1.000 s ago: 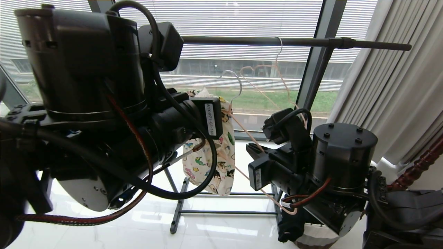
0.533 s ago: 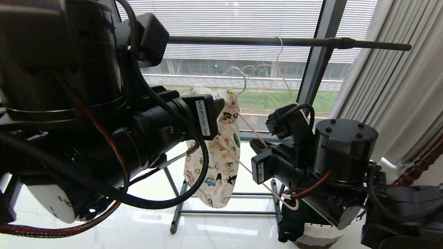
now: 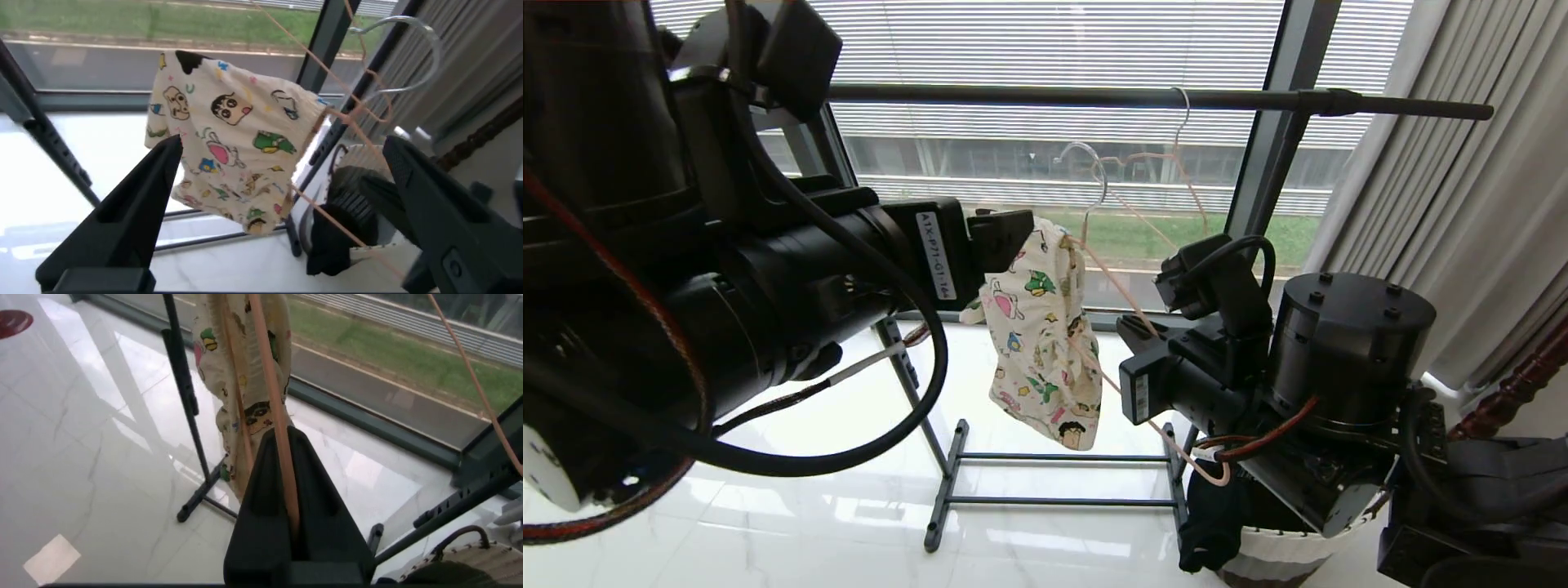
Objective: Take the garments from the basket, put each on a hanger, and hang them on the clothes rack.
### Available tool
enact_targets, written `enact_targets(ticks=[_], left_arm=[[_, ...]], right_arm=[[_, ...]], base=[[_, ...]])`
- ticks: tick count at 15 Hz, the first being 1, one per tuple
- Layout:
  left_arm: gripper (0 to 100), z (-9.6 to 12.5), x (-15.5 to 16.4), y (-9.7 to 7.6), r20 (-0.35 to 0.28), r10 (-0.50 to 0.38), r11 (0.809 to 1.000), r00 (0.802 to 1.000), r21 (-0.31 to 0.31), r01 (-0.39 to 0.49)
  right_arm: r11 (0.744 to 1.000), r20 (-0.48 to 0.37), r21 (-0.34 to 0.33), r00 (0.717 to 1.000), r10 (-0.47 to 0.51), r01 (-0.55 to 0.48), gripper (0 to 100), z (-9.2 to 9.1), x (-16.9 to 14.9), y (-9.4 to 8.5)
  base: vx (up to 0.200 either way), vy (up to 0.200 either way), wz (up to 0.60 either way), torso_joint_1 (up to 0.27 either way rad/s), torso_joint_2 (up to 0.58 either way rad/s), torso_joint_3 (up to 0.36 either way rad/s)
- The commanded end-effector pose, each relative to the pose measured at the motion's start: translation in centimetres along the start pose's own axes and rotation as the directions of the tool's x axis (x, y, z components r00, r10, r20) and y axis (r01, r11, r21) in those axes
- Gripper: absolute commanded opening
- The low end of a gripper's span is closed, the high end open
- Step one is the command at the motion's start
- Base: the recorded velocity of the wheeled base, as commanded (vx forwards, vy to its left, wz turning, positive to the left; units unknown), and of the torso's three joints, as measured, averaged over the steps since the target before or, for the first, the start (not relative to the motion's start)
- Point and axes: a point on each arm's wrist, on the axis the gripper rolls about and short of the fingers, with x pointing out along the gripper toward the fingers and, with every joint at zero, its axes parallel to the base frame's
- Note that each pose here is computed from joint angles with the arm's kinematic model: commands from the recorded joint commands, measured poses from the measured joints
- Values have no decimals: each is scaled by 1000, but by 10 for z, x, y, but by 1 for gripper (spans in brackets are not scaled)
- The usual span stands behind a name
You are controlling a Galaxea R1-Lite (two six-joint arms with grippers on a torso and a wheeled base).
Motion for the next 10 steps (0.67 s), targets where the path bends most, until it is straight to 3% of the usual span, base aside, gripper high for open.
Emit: enact_targets(ticks=[1,3,5,7,8,9,10], left_arm=[[100,5,-9,30,25,33,997,999,71,-35],[100,4,-28,52,29,-128,978,991,171,121],[100,-22,-50,80,-31,-278,881,960,390,267],[100,-41,-59,83,-80,-334,821,939,464,332],[100,-51,-63,84,-110,-377,800,920,462,383],[100,-56,-65,84,-121,-396,791,910,458,405],[100,-61,-70,83,-134,-439,771,889,452,449]], right_arm=[[1000,14,-18,1000,21,-21,0,5,-7,-4],[992,17,-65,994,107,-106,0,7,-18,-11],[971,-7,-134,980,198,-198,0,5,-37,-23],[943,-52,-161,957,287,-292,0,2,-52,-26],[902,-108,-194,922,372,-387,0,-2,-67,-29],[880,-129,-210,904,407,-426,0,-3,-74,-30],[853,-149,-241,886,440,-464,0,-4,-81,-32]], base=[[0,0,0,0,0,0],[0,0,0,0,0,0],[0,0,0,0,0,0],[0,0,0,0,0,0],[0,0,0,0,0,0],[0,0,0,0,0,0],[0,0,0,0,0,0]])
